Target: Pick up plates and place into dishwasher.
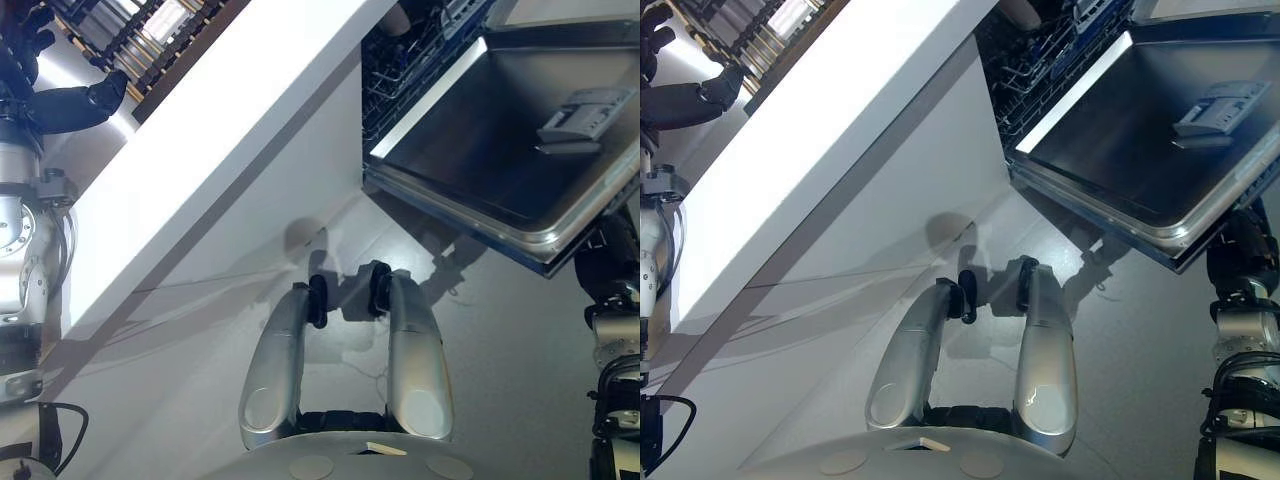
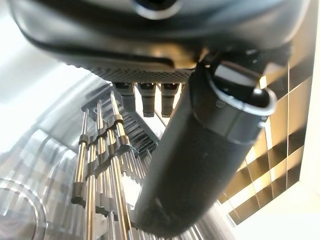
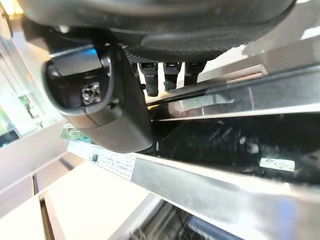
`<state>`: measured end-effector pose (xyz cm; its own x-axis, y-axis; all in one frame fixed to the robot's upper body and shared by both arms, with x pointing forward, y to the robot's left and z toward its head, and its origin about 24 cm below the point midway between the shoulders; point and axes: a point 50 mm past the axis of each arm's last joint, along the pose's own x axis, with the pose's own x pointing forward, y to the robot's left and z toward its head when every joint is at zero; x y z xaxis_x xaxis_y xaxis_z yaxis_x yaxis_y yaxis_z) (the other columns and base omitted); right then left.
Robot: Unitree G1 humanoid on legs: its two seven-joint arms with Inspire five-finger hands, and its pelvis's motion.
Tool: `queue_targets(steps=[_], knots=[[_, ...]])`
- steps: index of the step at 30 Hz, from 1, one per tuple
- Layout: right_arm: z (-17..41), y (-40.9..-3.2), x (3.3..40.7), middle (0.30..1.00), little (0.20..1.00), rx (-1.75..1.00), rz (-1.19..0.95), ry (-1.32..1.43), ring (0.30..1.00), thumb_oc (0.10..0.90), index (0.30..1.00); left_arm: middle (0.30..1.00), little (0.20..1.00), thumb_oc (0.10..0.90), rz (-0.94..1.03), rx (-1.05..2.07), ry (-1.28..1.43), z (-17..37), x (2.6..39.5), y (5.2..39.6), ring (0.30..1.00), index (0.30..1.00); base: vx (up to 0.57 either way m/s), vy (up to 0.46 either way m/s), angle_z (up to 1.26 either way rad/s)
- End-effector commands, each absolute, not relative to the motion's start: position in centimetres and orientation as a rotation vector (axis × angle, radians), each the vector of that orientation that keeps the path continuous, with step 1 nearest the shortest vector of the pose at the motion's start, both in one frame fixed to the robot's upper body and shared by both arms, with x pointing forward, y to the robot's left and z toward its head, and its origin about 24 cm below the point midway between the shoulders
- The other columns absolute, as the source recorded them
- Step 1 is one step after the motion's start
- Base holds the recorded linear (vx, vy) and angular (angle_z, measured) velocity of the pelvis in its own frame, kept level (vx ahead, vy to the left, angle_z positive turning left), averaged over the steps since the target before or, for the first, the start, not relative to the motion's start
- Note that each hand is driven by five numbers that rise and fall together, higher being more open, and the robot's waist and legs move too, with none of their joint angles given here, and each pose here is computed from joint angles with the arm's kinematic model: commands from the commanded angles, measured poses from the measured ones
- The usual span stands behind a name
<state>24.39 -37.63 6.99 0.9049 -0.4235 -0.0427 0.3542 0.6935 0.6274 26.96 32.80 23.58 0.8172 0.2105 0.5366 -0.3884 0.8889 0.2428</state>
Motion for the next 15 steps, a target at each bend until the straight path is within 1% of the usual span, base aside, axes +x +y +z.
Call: queue_targets(steps=[1, 3, 5, 9, 12, 15], knots=[[24.3, -17.1, 32.5, 0.900, 0.900, 0.530, 0.772, -0.485, 0.900, 0.800, 0.900, 0.900, 0.900, 0.800, 0.089, 0.255, -0.608, 21.6, 28.4, 26.1, 0.900, 0.900, 0.03, 0.095, -0.43], [25.7, -14.7, 31.6, 0.900, 0.900, 0.515, 0.889, -0.537, 0.900, 0.800, 0.900, 0.900, 0.900, 0.800, 0.087, 0.249, -0.602, 21.4, 28.6, 26.0, 0.900, 0.900, 0.03, 0.072, -0.36], [26.5, -13.4, 30.8, 0.900, 0.900, 0.511, 0.962, -0.566, 0.900, 0.800, 0.900, 0.900, 0.900, 0.800, 0.086, 0.245, -0.597, 21.3, 28.6, 26.0, 0.900, 0.900, 0.03, 0.061, -0.27], [28.3, -9.8, 28.1, 0.900, 0.900, 0.499, 1.143, -0.665, 0.900, 0.800, 0.900, 0.900, 0.900, 0.800, 0.080, 0.230, -0.572, 20.4, 28.9, 25.8, 0.900, 0.900, 0.07, 0.080, -0.19], [29.0, -8.7, 27.0, 0.900, 0.900, 0.518, 1.185, -0.711, 0.900, 0.800, 0.900, 0.900, 0.900, 0.800, 0.078, 0.218, -0.556, 19.9, 29.1, 25.8, 0.900, 0.900, 0.09, 0.082, 0.09], [29.4, -8.6, 26.5, 0.900, 0.900, 0.526, 1.151, -0.762, 0.900, 0.800, 0.900, 0.900, 0.900, 0.800, 0.079, 0.209, -0.543, 19.4, 29.1, 25.8, 0.900, 0.900, 0.07, 0.064, 0.11]])
